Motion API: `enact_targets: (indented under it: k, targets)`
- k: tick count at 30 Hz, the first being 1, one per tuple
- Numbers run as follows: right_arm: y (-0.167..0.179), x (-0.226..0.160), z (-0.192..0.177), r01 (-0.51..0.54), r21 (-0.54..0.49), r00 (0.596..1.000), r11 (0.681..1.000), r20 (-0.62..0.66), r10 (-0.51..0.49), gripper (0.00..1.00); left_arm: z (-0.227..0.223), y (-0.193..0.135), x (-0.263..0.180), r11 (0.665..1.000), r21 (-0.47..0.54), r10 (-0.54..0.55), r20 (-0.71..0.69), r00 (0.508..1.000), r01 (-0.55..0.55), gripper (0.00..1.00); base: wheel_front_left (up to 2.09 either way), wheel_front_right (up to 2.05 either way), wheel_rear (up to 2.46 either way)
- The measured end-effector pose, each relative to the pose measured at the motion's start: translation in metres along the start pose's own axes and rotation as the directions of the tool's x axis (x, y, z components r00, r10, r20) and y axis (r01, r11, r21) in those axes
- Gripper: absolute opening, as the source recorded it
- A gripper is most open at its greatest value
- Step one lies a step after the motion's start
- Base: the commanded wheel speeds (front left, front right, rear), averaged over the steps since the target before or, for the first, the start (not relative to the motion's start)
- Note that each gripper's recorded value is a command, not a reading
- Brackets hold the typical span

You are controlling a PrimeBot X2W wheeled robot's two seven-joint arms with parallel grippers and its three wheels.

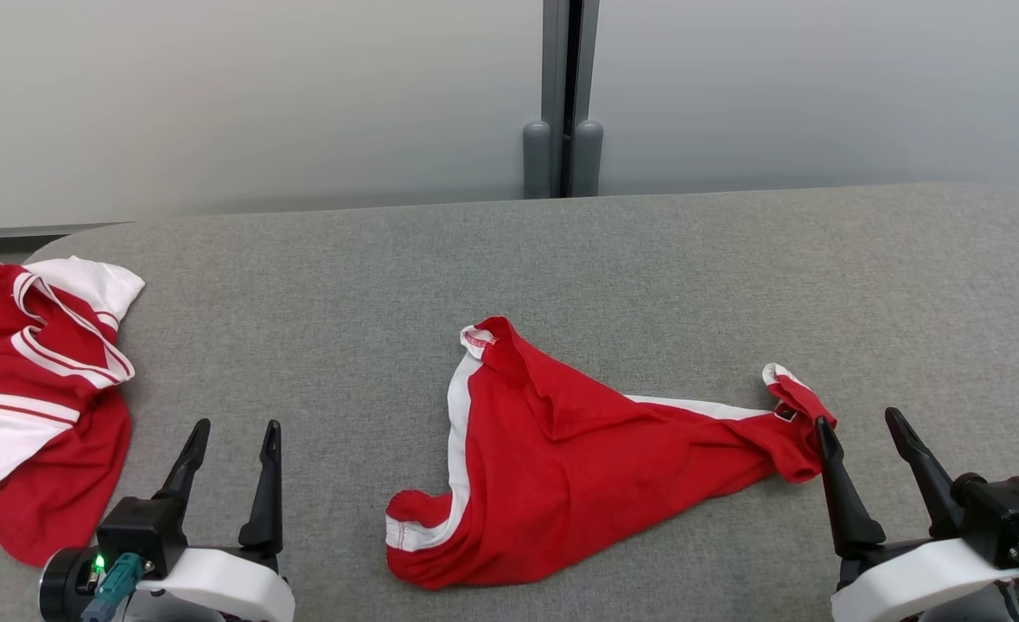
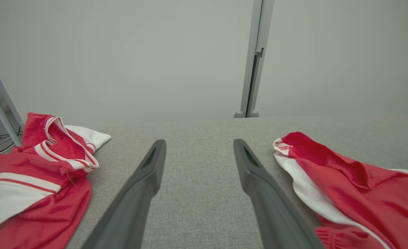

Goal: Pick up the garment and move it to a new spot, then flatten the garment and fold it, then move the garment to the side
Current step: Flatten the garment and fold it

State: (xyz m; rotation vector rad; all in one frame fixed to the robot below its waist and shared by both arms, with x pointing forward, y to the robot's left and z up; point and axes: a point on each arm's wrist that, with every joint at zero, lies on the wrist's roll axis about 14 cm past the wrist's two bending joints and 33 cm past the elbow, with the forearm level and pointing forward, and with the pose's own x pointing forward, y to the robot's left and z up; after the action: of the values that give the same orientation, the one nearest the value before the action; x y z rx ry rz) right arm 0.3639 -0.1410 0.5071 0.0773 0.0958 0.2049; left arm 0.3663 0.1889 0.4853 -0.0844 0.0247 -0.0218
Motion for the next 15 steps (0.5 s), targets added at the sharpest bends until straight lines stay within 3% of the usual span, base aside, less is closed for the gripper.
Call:
enact_targets:
  k: [9, 15]
  targets:
    - [0.001, 0.002, -0.004, -0.005, 0.003, 1.0, 1.0, -0.018, 0.005, 1.0, -0.002, 0.0, 0.002, 1.0, -0.003, 0.007, -0.005, 1.0, -0.007, 1.0, 0.0, 0.0, 0.0]
    - [0.013, 0.021, -0.011, -0.059, -0.01, 0.997, 0.998, -0.05, 0.058, 1.0, 0.012, 0.0, 0.014, 1.0, -0.016, 0.013, 0.039, 0.999, -0.012, 1.0, 0.0, 0.0, 0.0]
